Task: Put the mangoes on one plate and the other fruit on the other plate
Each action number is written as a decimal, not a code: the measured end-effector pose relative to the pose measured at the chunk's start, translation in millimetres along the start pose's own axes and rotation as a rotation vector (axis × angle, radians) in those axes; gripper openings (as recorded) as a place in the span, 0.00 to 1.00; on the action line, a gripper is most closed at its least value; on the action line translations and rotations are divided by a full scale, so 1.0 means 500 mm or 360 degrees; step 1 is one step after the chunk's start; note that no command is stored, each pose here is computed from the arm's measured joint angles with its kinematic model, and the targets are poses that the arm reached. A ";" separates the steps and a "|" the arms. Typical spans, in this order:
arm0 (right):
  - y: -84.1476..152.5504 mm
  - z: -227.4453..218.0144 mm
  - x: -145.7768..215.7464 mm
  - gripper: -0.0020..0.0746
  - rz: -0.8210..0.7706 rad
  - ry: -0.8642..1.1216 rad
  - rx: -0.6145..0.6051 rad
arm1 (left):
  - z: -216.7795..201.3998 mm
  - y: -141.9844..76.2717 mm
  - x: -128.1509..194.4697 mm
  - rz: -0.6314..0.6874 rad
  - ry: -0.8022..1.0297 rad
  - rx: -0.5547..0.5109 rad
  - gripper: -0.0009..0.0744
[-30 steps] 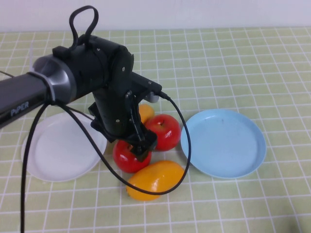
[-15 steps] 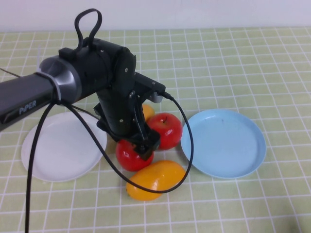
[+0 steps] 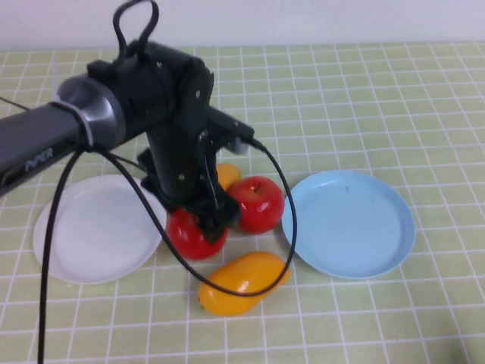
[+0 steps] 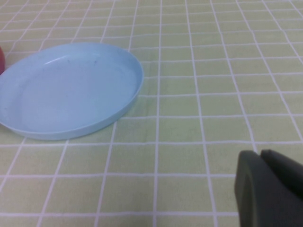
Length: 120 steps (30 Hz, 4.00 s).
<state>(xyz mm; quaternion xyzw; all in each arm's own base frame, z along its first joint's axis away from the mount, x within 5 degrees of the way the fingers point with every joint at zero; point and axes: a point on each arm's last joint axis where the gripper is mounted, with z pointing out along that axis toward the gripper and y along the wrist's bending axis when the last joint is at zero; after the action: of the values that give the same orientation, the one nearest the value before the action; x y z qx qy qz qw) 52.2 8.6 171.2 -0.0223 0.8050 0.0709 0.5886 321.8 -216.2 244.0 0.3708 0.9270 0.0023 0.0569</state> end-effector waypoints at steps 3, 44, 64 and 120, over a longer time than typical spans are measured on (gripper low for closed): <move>0.000 0.000 0.000 0.00 0.0000 0.0000 0.0000 | -0.039 0.017 -0.005 0.0011 -0.0077 -0.0140 0.78; 0.000 0.000 0.000 0.01 0.0000 0.0000 0.0000 | -0.005 0.259 0.141 -0.0687 0.0147 -0.0228 0.90; 0.000 0.000 0.000 0.01 0.0000 0.0000 0.0000 | -0.073 0.083 -0.001 -0.0277 -0.0398 0.0167 0.90; 0.000 0.000 0.000 0.00 0.0000 0.0000 0.0000 | 0.003 -0.072 -0.108 0.0374 -0.0389 -0.0245 0.78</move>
<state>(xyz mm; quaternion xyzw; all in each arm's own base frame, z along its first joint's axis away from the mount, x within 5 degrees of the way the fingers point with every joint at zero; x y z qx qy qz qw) 52.2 8.6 171.2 -0.0223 0.8050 0.0709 0.5886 335.9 -279.5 246.5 0.4684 0.8606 0.0347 0.1967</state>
